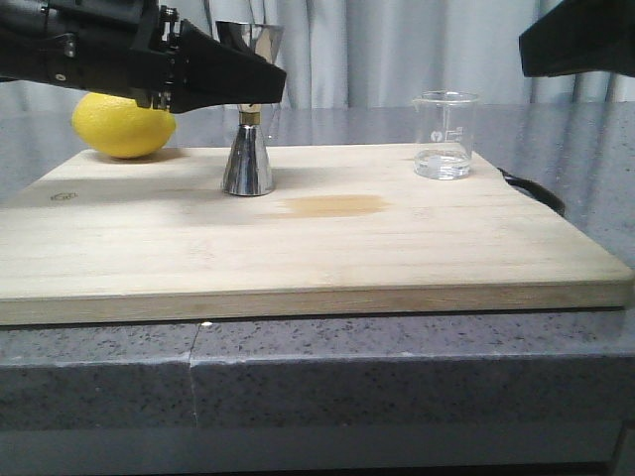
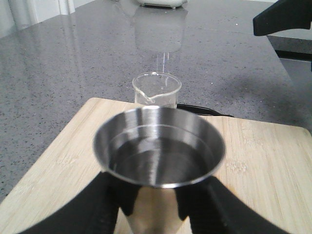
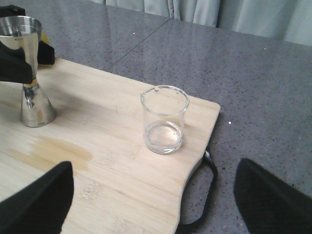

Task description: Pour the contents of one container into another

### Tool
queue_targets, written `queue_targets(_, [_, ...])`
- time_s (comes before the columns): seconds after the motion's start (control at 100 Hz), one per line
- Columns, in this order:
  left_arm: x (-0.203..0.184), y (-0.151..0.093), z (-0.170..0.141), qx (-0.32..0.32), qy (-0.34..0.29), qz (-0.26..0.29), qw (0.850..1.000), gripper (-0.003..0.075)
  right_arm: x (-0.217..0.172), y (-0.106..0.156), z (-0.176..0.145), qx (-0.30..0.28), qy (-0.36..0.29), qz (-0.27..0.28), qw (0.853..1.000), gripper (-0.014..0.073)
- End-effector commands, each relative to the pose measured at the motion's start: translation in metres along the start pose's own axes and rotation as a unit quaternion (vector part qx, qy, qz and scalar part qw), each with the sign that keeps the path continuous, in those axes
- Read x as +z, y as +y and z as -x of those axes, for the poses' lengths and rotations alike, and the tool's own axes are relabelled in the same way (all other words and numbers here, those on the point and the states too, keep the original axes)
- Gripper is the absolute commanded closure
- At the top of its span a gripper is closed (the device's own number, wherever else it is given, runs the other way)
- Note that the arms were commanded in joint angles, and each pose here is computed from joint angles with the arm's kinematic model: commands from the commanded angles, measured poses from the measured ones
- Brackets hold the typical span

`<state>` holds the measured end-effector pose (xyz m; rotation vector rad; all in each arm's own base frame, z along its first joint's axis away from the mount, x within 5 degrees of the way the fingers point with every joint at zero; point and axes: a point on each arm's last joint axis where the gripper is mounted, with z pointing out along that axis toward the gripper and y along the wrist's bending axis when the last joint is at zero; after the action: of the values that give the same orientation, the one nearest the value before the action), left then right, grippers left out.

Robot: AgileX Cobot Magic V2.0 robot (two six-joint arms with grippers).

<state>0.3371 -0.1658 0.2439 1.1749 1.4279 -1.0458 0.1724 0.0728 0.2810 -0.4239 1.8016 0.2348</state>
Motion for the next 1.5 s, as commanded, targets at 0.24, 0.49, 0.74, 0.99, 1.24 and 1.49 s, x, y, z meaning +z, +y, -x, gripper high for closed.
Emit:
queue_targets(0.24, [-0.007,-0.011,0.030,0.021,-0.063,-0.032,0.997,0.0290,-0.008,-0.003,0.029,-0.005,-0.060,-0.007,0.998,-0.0009])
queue_targets(0.49, [-0.010,-0.008,0.032,-0.009,-0.014,0.007,1.000,0.0235,-0.021,-0.005,0.056,-0.017,0.012,-0.005,1.000,-0.0009])
queue_targets(0.74, [-0.031,-0.025,0.052,0.003,0.113,0.063,0.992,0.0235,-0.045,-0.013,0.083,-0.045,0.132,-0.027,0.990,-0.0009])
queue_targets(0.99, [-0.069,-0.060,0.085,-0.029,0.220,0.158,0.962,0.0236,-0.061,-0.027,0.084,0.002,0.209,-0.108,0.972,-0.0008])
queue_targets(1.24, [-0.126,-0.108,0.119,-0.099,0.272,0.336,0.896,0.0236,-0.061,-0.028,0.084,0.050,0.203,-0.120,0.970,-0.0008])
queue_targets(1.49, [-0.167,-0.151,0.116,-0.161,0.263,0.460,0.833,0.0236,-0.059,-0.027,0.082,0.061,0.186,-0.117,0.974,-0.0008])
